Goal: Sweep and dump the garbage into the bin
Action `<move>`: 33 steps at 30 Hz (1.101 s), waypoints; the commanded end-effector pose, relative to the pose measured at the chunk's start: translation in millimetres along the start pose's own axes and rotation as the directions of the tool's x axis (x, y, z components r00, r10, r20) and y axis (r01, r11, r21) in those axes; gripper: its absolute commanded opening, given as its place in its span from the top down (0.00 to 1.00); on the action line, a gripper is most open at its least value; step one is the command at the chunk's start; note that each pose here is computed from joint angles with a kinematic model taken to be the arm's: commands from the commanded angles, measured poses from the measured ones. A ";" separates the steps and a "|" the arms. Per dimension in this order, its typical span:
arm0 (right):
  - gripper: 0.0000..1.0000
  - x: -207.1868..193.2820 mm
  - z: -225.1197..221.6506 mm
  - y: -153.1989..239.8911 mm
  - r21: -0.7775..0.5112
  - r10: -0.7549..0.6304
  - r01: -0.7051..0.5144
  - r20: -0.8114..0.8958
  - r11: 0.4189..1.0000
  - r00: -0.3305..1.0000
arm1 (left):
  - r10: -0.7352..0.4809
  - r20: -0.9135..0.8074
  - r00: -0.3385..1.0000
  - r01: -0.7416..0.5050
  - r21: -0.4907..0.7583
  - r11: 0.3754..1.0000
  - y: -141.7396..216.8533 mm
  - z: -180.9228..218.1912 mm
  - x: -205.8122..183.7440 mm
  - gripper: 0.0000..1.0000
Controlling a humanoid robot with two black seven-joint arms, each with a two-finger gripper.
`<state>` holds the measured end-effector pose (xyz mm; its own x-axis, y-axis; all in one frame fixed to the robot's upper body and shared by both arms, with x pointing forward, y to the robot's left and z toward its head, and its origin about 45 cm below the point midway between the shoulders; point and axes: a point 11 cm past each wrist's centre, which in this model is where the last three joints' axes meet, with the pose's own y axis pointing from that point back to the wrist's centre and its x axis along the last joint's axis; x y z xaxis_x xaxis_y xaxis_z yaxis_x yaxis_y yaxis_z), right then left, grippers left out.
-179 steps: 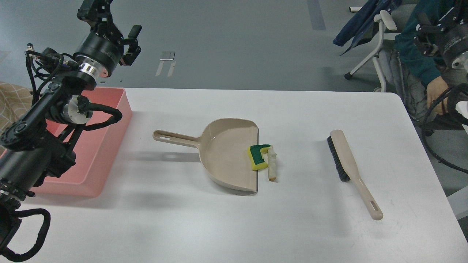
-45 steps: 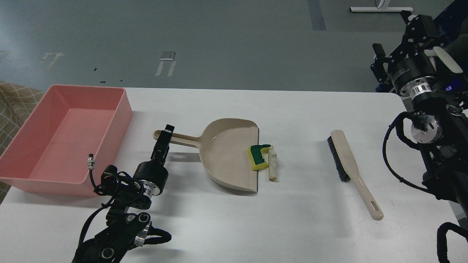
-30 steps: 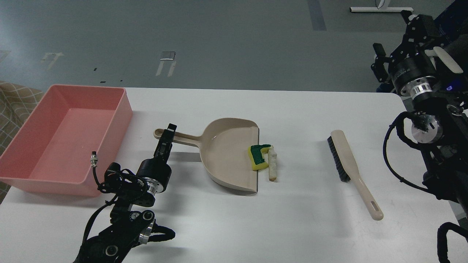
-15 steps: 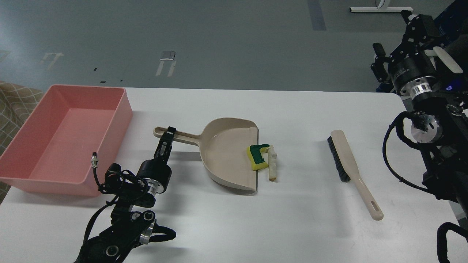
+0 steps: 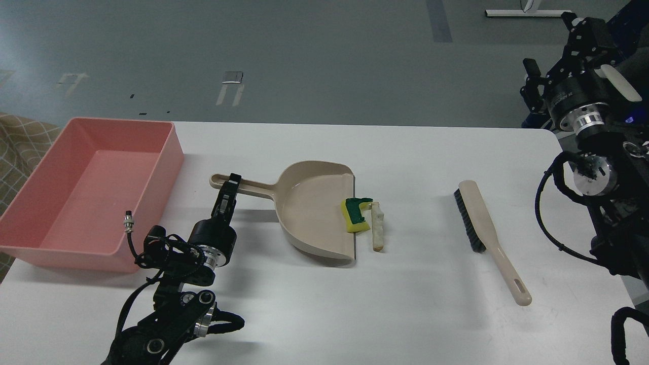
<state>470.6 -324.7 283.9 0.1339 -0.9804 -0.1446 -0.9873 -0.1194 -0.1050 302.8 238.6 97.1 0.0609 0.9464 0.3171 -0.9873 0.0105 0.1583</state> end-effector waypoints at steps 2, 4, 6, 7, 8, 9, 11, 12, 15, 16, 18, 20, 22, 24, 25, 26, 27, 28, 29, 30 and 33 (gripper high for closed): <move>0.01 1.5 -7.7 11.7 -0.096 -0.127 0.106 -0.243 0.990 0.962 | -0.001 -0.001 1.000 0.001 -0.002 1.000 -0.9 1.0 0.4 1.00; 0.00 2.8 -12.9 20.1 -0.155 -0.190 0.144 -0.341 0.977 0.921 | 0.000 0.000 1.000 0.000 0.001 1.000 -0.4 -0.1 0.5 1.00; 0.00 8.0 -15.3 27.5 -0.201 -0.224 0.153 -0.402 0.968 0.888 | 0.000 0.000 1.000 0.000 -0.001 1.000 -0.4 0.1 0.5 1.00; 0.00 14.1 -15.0 36.2 -0.255 -0.260 0.156 -0.451 0.954 0.854 | 0.000 0.000 1.000 0.000 0.001 1.000 -0.4 -0.1 0.5 1.00; 0.00 15.3 -14.3 40.3 -0.280 -0.280 0.160 -0.470 0.947 0.837 | 0.000 0.000 1.000 0.000 -0.001 1.000 -0.4 0.1 0.5 1.00; 0.00 17.0 -12.0 50.5 -0.329 -0.322 0.168 -0.501 0.929 0.803 | -0.001 -0.002 1.000 0.001 -0.002 1.000 -0.4 0.7 -0.2 1.00; 0.00 20.8 -6.5 69.3 -0.406 -0.391 0.174 -0.547 0.897 0.741 | -0.001 -0.002 1.000 0.001 -0.001 1.000 -0.4 0.2 -0.1 1.00; 0.00 22.2 -4.0 76.6 -0.432 -0.415 0.176 -0.558 0.885 0.718 | -0.001 -0.002 1.000 0.001 -0.001 1.000 -0.4 0.2 -0.1 1.00; 0.00 24.5 -0.5 109.5 -0.533 -0.519 0.186 -0.585 0.825 0.624 | -0.001 -0.001 1.000 0.001 -0.003 1.000 -0.4 0.8 -0.2 1.00; 0.00 24.4 1.6 123.6 -0.571 -0.559 0.191 -0.587 0.799 0.586 | -0.001 -0.001 1.000 0.001 -0.003 1.000 -0.4 0.8 -0.2 1.00; 0.00 21.8 5.6 143.7 -0.622 -0.618 0.202 -0.576 0.756 0.535 | -0.001 -0.001 1.000 0.001 -0.003 1.000 -0.4 0.8 -0.2 1.00; 0.00 20.1 8.4 156.7 -0.654 -0.652 0.210 -0.561 0.726 0.510 | -0.001 -0.001 1.000 0.001 -0.003 1.000 -0.4 0.8 -0.2 1.00; 0.00 19.0 14.3 175.9 -0.702 -0.697 0.216 -0.523 0.679 0.492 | -0.001 -0.001 1.000 0.001 -0.004 1.000 -0.9 1.4 -0.1 1.00; 0.00 22.1 21.2 191.9 -0.744 -0.728 0.203 -0.493 0.637 0.478 | -0.001 -0.001 1.000 0.001 -0.004 1.000 -0.9 1.4 -0.1 1.00; 0.00 23.5 22.9 194.1 -0.751 -0.731 0.196 -0.489 0.630 0.476 | -0.002 -0.002 1.000 0.002 -0.005 1.000 -0.9 1.5 -0.7 1.00; 0.00 24.0 25.1 195.6 -0.758 -0.735 0.191 -0.486 0.624 0.473 | -0.001 -0.002 1.000 0.001 -0.006 1.000 -1.3 2.1 -0.6 1.00; 0.00 25.3 27.7 198.2 -0.770 -0.744 0.182 -0.481 0.611 0.464 | -0.001 -0.002 1.000 0.001 -0.006 1.000 -1.7 2.2 -0.5 1.00; 0.00 25.8 28.3 198.7 -0.773 -0.746 0.178 -0.481 0.609 0.460 | -0.001 -0.001 1.000 0.001 -0.006 1.000 -1.3 1.9 -0.1 1.00; 0.00 26.6 29.8 200.2 -0.779 -0.750 0.172 -0.480 0.603 0.455 | -0.001 -0.001 1.000 0.001 -0.007 1.000 -1.7 2.5 0.0 1.00; 0.00 26.4 31.8 201.5 -0.785 -0.755 0.170 -0.476 0.596 0.450 | -0.001 -0.001 1.000 0.001 -0.007 1.000 -1.7 2.5 0.0 1.00; 0.00 21.5 38.9 205.9 -0.809 -0.787 0.181 -0.448 0.559 0.425 | -0.001 -0.001 1.000 0.001 -0.007 1.000 -1.7 2.5 0.0 1.00</move>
<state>278.0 -369.5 227.9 0.7667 -0.4247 0.4815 -0.6313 -0.3626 0.6855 304.8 237.5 99.1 0.0620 0.9469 0.3156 -0.9883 0.0140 0.1519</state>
